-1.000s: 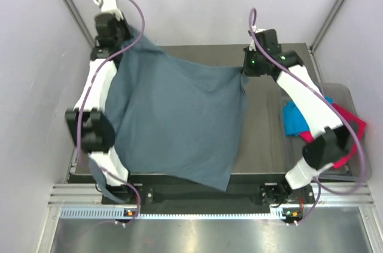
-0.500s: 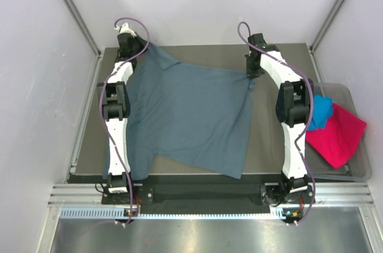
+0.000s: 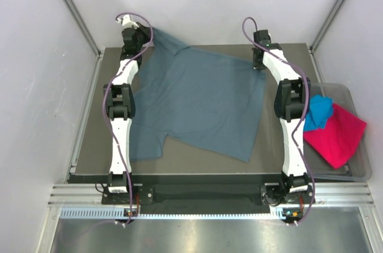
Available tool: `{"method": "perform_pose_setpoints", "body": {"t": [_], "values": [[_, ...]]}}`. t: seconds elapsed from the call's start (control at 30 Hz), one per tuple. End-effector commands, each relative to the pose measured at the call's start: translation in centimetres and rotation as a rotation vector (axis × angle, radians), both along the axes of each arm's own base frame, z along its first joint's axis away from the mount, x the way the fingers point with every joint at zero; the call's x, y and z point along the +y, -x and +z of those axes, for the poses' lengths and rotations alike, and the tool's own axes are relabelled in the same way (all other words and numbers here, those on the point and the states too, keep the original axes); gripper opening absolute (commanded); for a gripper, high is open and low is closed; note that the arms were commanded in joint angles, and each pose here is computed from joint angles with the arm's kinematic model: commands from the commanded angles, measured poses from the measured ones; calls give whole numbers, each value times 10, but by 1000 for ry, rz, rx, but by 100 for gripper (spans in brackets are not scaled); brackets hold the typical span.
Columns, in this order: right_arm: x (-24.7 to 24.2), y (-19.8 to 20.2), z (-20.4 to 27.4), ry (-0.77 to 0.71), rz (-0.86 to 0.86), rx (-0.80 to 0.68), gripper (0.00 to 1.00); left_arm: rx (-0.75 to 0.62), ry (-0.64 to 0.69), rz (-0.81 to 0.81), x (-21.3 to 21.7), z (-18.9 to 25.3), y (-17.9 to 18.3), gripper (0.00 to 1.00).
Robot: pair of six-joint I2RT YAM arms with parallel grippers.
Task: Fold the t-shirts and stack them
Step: Flatten the tshirt out
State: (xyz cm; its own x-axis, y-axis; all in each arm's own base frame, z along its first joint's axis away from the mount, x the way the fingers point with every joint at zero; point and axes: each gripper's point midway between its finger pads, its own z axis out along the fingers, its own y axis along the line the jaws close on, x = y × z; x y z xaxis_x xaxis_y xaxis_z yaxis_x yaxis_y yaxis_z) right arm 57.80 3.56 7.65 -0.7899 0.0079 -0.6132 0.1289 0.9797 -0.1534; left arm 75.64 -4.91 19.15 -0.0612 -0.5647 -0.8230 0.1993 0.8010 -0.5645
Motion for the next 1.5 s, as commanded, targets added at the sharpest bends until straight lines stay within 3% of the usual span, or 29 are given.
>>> {"method": "perform_pose_setpoints", "body": {"t": [0.0,0.1,0.13,0.17,0.2,0.23,0.33,0.37,0.4,0.47,0.5,0.53,0.6,0.63,0.67,0.73,0.87,0.93,1.0,1.13,1.3,1.47], "values": [[-14,-19,13,40,-15,-60,0,-35,-63,73,22,18,-4,15],[-18,-23,18,50,-17,-83,1,12,-138,79,22,20,2,27],[-19,-24,22,51,-19,-90,1,21,-149,83,23,21,4,48],[-21,-26,23,55,-24,-98,3,62,-175,85,23,14,7,58],[-29,-27,26,65,-40,-103,12,65,-188,92,26,27,11,72],[-32,-30,33,68,-49,-121,19,85,-204,110,29,29,15,80],[-43,-29,53,87,-77,-140,32,202,-248,156,37,33,47,79],[-45,-25,57,96,-78,-127,37,161,-234,195,43,79,66,78],[-45,-22,63,98,-78,-125,44,302,-238,185,43,29,89,77],[-42,-9,78,73,-81,-107,52,387,-255,253,57,22,122,78],[-33,-4,82,44,-66,-101,58,421,-258,264,61,39,150,80],[-25,8,88,8,-69,-91,60,528,-262,261,65,3,177,80],[4,25,87,-86,-13,-51,64,614,-218,287,76,5,224,80],[16,43,87,-123,-2,-26,65,729,-204,293,79,-31,255,80],[31,50,86,-156,34,-19,66,740,-167,310,82,-23,273,80],[79,80,82,-230,146,31,67,896,-180,348,95,-60,321,80],[153,143,73,-297,341,135,67,1058,-129,396,112,-86,383,79],[182,183,67,-330,407,167,67,1141,-14,392,115,-98,407,71],[196,220,59,-425,421,206,65,1212,73,396,111,-114,433,69],[199,264,52,-555,409,253,63,1297,155,467,103,-133,480,73],[178,299,39,-554,373,265,63,1305,201,508,100,-145,498,72],[162,319,22,-543,348,298,64,1352,145,564,113,-168,509,71]]}}
